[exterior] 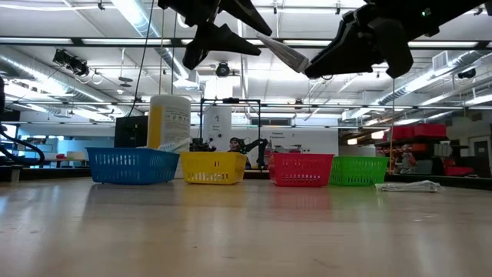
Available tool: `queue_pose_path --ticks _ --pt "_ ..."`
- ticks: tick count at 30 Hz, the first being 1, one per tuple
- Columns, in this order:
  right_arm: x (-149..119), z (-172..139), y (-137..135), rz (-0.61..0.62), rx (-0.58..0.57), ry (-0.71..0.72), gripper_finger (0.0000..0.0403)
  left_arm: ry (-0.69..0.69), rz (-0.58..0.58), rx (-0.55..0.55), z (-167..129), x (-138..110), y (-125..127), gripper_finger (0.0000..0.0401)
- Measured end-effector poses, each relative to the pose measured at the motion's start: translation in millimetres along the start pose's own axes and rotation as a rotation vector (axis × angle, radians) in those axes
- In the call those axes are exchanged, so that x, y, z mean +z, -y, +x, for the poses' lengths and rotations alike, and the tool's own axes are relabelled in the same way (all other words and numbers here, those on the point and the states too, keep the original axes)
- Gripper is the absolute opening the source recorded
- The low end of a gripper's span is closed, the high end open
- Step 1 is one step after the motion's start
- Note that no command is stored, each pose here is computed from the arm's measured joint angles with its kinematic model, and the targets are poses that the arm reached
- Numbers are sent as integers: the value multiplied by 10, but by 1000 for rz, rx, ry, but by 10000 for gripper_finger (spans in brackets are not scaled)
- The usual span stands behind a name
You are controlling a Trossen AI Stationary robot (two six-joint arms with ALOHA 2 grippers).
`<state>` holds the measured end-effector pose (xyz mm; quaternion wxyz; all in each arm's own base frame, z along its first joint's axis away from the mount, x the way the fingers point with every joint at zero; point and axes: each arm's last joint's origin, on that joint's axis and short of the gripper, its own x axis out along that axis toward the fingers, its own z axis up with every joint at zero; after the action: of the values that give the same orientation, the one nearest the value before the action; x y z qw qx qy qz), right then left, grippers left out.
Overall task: Pick & Place Travel size toiletries
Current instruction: Put the white toothpaste into the yellow bin
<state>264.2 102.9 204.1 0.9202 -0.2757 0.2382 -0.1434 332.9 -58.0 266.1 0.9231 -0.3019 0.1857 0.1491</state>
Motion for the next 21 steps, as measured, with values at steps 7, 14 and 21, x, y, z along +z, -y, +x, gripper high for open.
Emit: queue_pose_path --ticks 7,14,21 --pt "31 0 10 -17 -11 24 78 2 58 2 2 5 -5 152" --pt "31 1 11 -17 -11 23 78 3 64 3 2 5 -5 93" --pt "28 8 19 -15 -16 20 78 6 63 7 2 6 -6 39"
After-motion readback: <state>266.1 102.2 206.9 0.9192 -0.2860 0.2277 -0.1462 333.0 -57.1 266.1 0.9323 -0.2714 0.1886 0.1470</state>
